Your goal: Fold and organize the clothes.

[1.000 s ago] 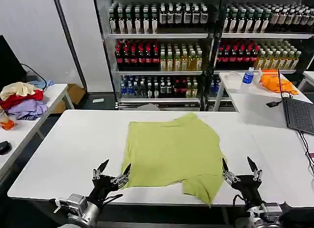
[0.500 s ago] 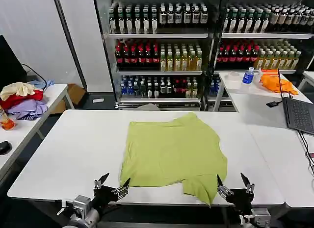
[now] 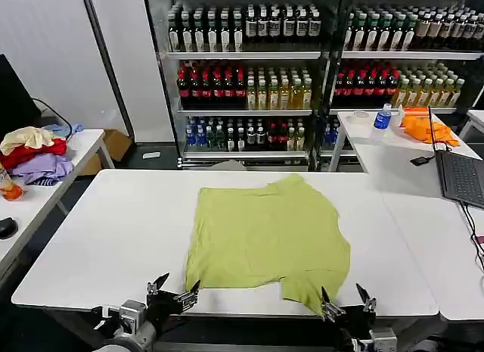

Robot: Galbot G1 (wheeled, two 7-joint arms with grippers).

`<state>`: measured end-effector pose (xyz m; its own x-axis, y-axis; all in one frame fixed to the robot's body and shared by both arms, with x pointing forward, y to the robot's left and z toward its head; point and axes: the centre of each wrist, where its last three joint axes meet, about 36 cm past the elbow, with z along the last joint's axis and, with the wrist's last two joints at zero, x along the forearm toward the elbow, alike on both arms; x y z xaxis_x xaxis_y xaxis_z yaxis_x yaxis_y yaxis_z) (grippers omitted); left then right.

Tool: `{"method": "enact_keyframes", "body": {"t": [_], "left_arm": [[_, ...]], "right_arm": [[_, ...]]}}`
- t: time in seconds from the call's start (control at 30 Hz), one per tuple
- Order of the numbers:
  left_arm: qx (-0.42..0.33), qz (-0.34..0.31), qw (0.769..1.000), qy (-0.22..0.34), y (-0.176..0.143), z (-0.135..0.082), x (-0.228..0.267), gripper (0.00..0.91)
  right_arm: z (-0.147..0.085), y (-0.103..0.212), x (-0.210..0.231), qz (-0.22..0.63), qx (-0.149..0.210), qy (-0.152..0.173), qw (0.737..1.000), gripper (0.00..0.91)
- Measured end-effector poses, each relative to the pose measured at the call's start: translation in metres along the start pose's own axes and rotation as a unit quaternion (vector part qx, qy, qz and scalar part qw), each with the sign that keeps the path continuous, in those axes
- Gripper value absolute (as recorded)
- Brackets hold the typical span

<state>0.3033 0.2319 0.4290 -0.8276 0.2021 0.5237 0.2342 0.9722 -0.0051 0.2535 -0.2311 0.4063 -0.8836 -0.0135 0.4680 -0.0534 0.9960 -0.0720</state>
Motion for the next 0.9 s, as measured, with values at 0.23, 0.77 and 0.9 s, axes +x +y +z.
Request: {"method": "enact_keyframes", "body": {"t": [0.23, 0.77, 0.9], "left_arm": [[0.0, 0.0, 1.0, 0.01, 0.001, 0.004, -0.009, 0.907], [-0.008, 0.004, 0.999, 0.034, -0.002, 0.02, -0.02, 0.091], [-0.009, 0.008, 0.999, 0.036, -0.002, 0.02, -0.019, 0.071]], "right_arm": [[0.006, 0.005, -0.002, -0.006, 0.001, 0.018, 1.0, 0.907], [0.01, 0.011, -0.001, -0.013, 0.0, 0.039, 0.999, 0.05], [0.01, 0.012, 0.002, -0.016, -0.001, 0.04, 0.999, 0.0]]}}
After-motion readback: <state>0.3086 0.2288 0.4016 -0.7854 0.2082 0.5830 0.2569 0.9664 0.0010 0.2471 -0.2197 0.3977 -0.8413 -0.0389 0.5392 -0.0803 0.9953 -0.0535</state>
